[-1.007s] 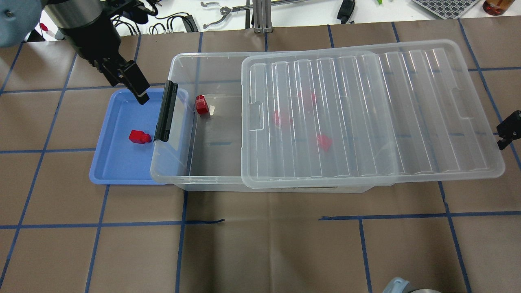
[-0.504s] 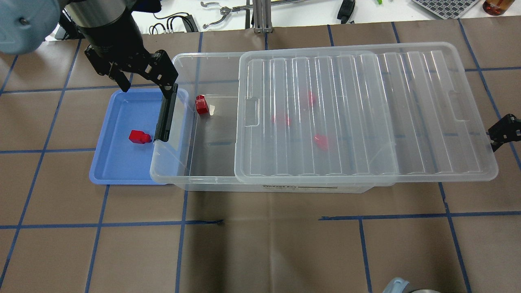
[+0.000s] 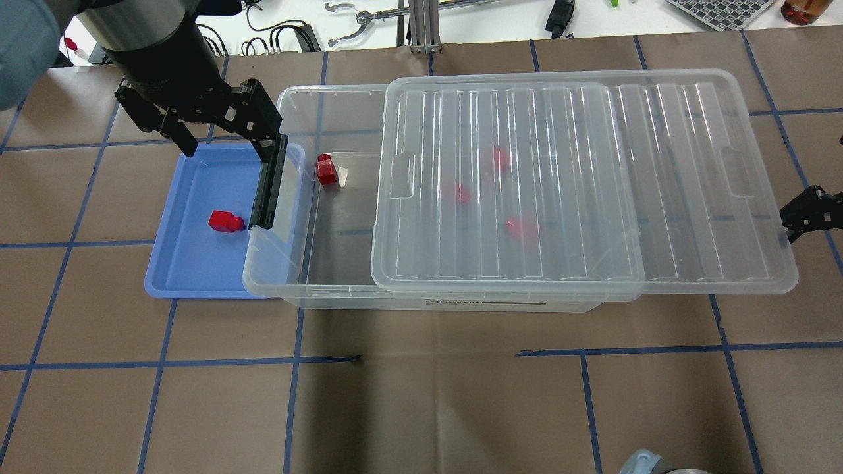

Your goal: Place red block in blue tray from box

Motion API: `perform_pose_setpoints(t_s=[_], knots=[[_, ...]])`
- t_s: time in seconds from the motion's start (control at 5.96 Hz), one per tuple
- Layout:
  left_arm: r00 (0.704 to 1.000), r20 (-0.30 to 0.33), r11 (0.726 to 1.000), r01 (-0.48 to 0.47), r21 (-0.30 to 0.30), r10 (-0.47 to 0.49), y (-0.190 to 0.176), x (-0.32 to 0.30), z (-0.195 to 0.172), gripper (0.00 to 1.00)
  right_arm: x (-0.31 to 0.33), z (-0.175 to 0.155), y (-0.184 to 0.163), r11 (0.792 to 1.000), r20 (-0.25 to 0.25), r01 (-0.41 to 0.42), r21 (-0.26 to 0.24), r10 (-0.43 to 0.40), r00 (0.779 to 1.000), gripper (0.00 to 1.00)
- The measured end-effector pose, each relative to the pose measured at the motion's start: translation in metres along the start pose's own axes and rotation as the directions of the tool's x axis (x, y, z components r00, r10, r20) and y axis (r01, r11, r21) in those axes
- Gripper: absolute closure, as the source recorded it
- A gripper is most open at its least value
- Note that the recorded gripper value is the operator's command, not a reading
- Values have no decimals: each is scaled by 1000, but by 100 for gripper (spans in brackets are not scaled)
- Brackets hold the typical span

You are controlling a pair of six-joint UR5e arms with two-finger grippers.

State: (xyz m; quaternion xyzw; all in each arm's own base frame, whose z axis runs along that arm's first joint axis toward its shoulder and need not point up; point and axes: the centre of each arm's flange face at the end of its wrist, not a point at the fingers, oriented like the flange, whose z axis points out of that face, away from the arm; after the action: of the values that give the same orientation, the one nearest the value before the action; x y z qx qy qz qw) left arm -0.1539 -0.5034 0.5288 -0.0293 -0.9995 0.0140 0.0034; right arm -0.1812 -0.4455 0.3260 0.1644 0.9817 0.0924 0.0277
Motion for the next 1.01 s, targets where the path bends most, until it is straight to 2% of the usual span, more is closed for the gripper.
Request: perform_pose_setpoints(t_s=[0.34,1.01], knots=[[999,2,998,33,49,-33,4,1,-8,1,-13,-2,1,1000,10,-9,8,9,1000,0],[999,-6,998,34,61,-34,5,2,-11,1,-41,0,5,1000,18,-8,10,8,1000,0]])
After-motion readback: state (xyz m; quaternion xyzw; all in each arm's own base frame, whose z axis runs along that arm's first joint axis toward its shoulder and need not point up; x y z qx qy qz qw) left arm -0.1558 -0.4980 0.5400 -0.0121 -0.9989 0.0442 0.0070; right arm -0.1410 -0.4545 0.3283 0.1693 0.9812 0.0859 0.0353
